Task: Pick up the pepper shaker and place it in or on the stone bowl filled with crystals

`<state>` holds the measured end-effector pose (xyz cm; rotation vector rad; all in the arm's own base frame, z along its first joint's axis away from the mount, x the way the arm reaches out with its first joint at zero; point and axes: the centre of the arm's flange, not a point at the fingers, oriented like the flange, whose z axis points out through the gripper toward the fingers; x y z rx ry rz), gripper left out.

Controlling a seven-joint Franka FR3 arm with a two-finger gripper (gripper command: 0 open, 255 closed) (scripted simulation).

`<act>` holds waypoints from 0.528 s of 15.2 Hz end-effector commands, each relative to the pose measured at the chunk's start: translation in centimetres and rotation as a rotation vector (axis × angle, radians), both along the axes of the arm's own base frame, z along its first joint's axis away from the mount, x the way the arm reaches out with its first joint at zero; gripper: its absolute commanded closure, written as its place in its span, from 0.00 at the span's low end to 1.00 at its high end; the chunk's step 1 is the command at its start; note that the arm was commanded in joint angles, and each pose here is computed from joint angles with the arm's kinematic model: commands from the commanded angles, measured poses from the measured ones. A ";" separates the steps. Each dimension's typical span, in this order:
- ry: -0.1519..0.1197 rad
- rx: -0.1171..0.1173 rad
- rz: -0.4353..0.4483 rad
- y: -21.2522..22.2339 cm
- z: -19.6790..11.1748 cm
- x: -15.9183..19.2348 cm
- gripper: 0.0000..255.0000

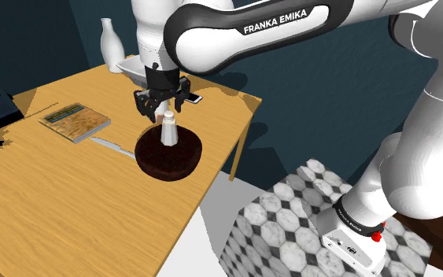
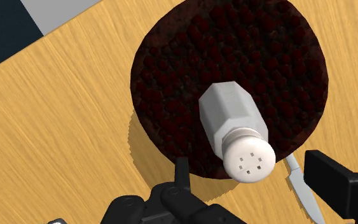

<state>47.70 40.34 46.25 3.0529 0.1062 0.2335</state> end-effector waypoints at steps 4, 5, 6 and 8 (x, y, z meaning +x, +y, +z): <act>0.000 0.000 0.000 0.0 0.0 0.0 0.00; 0.000 0.000 0.000 0.1 1.3 -0.2 0.00; 0.000 0.000 0.000 0.2 2.6 -0.4 0.00; 0.000 0.000 0.000 0.4 4.9 -0.8 0.00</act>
